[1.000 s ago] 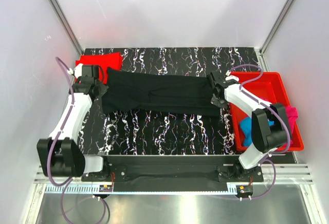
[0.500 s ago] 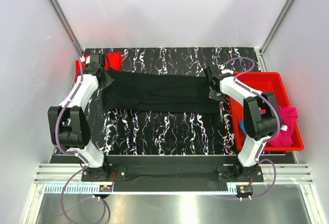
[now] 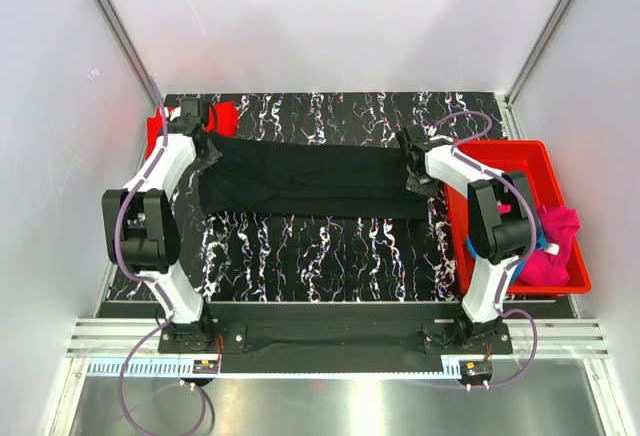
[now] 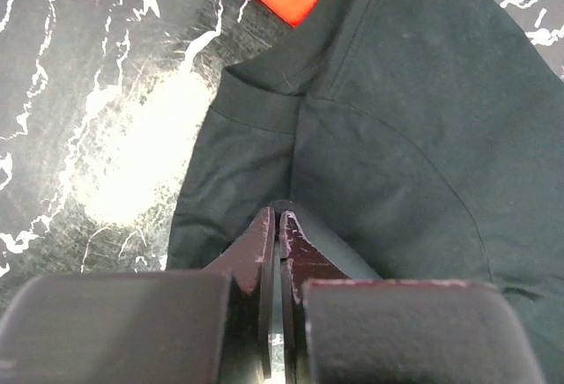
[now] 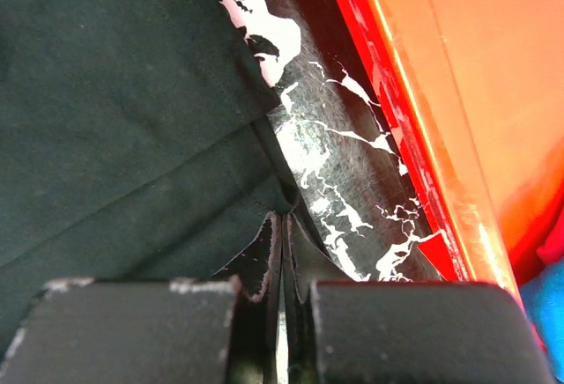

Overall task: Fold and stack the t-shirts
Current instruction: Fold the tshirt

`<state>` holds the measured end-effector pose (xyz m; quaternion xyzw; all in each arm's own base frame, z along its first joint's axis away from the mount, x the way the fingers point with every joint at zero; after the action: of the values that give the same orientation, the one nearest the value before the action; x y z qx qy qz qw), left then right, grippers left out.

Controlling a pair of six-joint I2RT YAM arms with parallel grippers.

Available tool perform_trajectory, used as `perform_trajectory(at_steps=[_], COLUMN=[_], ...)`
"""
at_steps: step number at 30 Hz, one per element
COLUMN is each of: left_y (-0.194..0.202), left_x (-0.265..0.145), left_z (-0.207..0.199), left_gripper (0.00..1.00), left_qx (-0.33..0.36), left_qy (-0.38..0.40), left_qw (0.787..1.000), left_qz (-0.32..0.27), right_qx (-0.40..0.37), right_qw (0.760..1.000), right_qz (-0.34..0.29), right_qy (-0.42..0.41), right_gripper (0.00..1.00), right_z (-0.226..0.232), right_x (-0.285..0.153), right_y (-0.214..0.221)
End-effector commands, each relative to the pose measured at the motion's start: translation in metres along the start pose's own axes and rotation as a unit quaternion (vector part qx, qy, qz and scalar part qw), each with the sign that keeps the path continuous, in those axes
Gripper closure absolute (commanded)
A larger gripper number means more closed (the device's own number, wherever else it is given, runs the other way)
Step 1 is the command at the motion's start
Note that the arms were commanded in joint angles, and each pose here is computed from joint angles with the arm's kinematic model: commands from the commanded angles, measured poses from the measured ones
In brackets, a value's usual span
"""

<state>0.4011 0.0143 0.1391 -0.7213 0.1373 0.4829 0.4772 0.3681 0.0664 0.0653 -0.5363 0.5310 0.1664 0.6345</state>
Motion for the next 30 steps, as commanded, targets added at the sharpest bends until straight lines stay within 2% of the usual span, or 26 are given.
perform_trajectory(at_steps=[1,5,9,15,19,22,30], left_y=[-0.022,-0.026,-0.03,-0.036,-0.05,-0.054,-0.042], left_x=[0.001,0.002,-0.007,-0.016,-0.035,-0.035,-0.004], left_z=[0.0,0.01,0.013,0.018,0.025,0.022,-0.002], left_gripper=[1.0,1.0,1.0,1.0,1.0,1.0,1.0], left_qx=[-0.006,-0.011,-0.021,-0.016,-0.024,-0.023,0.002], left_qy=[-0.019,-0.052,-0.052,-0.072,-0.079,-0.066,-0.024], left_qw=[0.999,0.997,0.996,0.995,0.991,0.99,0.998], left_qz=[-0.031,-0.048,-0.068,-0.063,-0.103,-0.119,-0.066], right_qx=[0.008,0.007,0.014,0.017,0.023,0.02,0.009], right_qw=[1.0,1.0,1.0,0.999,0.999,0.999,0.999], right_qz=[-0.023,-0.02,-0.025,-0.029,-0.037,-0.039,-0.029], right_qy=[0.013,0.014,0.004,0.007,0.009,0.01,0.013], right_gripper=[1.0,1.0,1.0,1.0,1.0,1.0,1.0], right_z=[-0.002,-0.002,-0.002,-0.003,-0.007,-0.006,0.002], right_x=[0.0,0.001,-0.007,-0.019,-0.027,-0.026,-0.007], right_y=[-0.017,-0.018,-0.021,-0.032,-0.036,-0.039,-0.035])
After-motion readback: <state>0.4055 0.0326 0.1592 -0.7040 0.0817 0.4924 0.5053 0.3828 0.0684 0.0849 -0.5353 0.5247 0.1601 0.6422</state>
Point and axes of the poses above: each gripper's point midway between its finger pads, its own x axis out along the fingers, its own z axis along the line the jaws close on, y = z × x, the point moved 3 cm from there along -x, back along the fingers, and after that the axes turned 1 degree about x, right-handed, at the moved point
